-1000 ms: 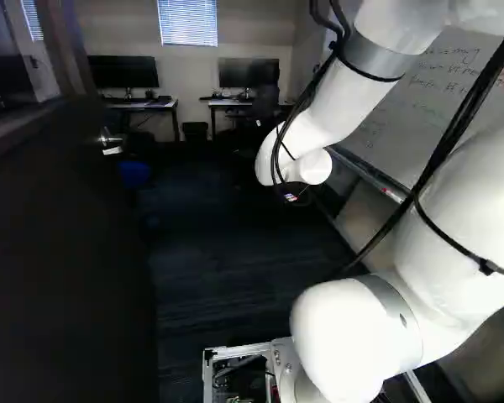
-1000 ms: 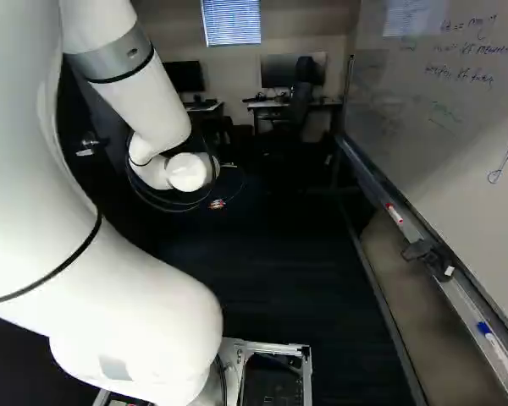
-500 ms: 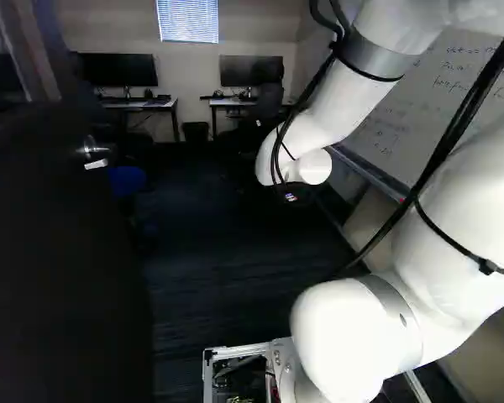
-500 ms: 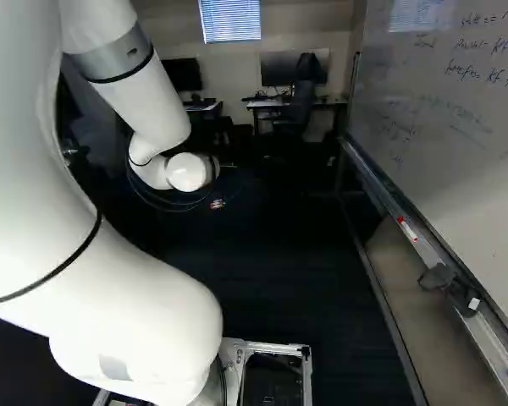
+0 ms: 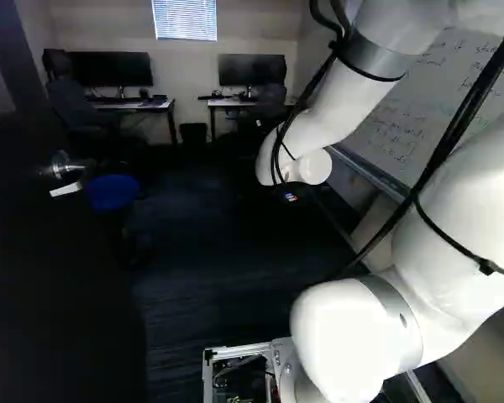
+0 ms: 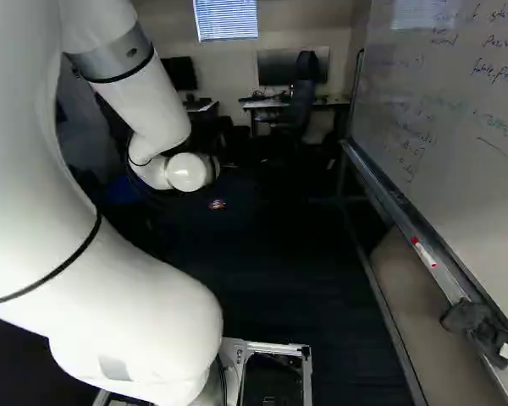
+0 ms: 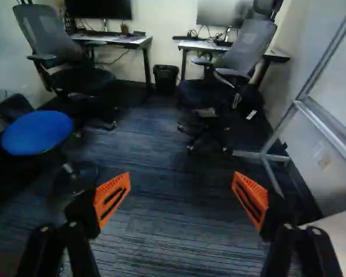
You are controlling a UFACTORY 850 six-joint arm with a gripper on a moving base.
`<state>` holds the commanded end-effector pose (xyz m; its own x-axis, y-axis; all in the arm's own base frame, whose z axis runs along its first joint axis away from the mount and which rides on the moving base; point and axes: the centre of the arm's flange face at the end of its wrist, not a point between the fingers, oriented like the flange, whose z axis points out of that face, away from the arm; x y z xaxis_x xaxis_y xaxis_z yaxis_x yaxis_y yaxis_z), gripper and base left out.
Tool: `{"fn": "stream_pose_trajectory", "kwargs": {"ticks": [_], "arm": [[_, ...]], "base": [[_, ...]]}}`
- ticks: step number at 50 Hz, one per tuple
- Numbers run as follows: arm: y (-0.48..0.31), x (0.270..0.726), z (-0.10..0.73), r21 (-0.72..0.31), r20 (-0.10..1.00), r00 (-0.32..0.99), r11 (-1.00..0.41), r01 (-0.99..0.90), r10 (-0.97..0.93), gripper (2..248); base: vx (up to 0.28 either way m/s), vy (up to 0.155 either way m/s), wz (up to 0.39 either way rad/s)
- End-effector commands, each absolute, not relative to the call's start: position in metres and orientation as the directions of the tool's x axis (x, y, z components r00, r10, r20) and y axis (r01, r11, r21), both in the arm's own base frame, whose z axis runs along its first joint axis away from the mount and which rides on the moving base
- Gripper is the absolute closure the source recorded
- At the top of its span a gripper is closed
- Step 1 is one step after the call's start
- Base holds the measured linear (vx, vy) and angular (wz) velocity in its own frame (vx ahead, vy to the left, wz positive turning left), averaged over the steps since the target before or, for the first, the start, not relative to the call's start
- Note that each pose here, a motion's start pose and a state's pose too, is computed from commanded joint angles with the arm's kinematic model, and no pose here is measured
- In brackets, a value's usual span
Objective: Open the door and move inside
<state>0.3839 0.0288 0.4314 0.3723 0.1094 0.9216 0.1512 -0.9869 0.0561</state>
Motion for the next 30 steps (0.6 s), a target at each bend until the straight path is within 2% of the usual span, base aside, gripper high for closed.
{"fn": "stream_pose_trajectory", "kwargs": {"ticks": [30], "arm": [[0.0288,0.3839,0.4314,0.056,0.922,0.372,-0.987,0.151,0.109,3]], "base": [[0.243,0.008,-0.011]]}}
